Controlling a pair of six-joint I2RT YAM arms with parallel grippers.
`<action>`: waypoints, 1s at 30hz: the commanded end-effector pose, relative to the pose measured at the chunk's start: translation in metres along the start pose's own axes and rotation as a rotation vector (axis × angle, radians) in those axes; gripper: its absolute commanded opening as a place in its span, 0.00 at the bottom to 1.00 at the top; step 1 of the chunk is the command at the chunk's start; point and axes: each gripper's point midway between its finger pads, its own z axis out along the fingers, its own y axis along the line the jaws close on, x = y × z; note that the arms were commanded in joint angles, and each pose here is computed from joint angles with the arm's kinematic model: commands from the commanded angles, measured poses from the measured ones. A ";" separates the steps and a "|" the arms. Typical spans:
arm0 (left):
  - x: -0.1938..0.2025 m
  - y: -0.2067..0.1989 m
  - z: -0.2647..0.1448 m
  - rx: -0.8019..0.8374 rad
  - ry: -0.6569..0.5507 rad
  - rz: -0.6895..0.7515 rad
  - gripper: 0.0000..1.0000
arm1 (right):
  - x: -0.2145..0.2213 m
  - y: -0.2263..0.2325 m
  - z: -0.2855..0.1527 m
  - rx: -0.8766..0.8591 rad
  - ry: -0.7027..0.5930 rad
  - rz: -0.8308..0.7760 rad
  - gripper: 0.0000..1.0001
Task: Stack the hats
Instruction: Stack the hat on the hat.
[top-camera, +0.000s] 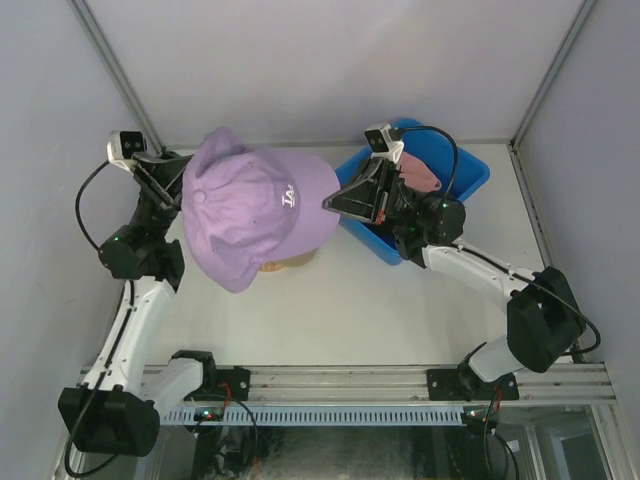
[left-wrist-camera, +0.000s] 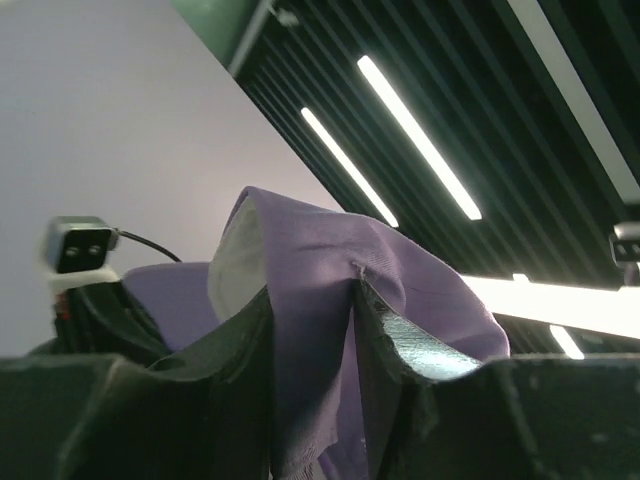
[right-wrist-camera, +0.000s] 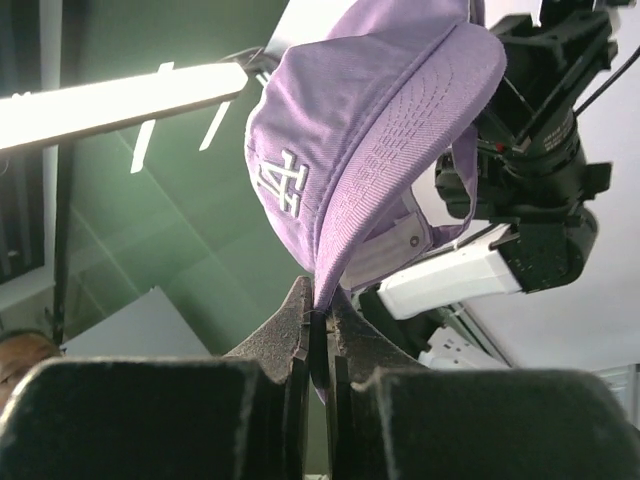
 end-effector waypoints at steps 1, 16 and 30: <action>-0.037 0.028 -0.022 -0.070 -0.182 0.009 0.40 | -0.022 0.000 -0.004 -0.016 -0.061 -0.002 0.00; -0.108 0.105 -0.131 -0.285 -0.667 0.004 0.49 | -0.069 -0.069 -0.026 0.084 -0.194 0.069 0.00; -0.121 0.109 -0.144 -0.338 -0.725 0.048 0.06 | -0.057 -0.141 -0.071 0.243 -0.224 0.145 0.00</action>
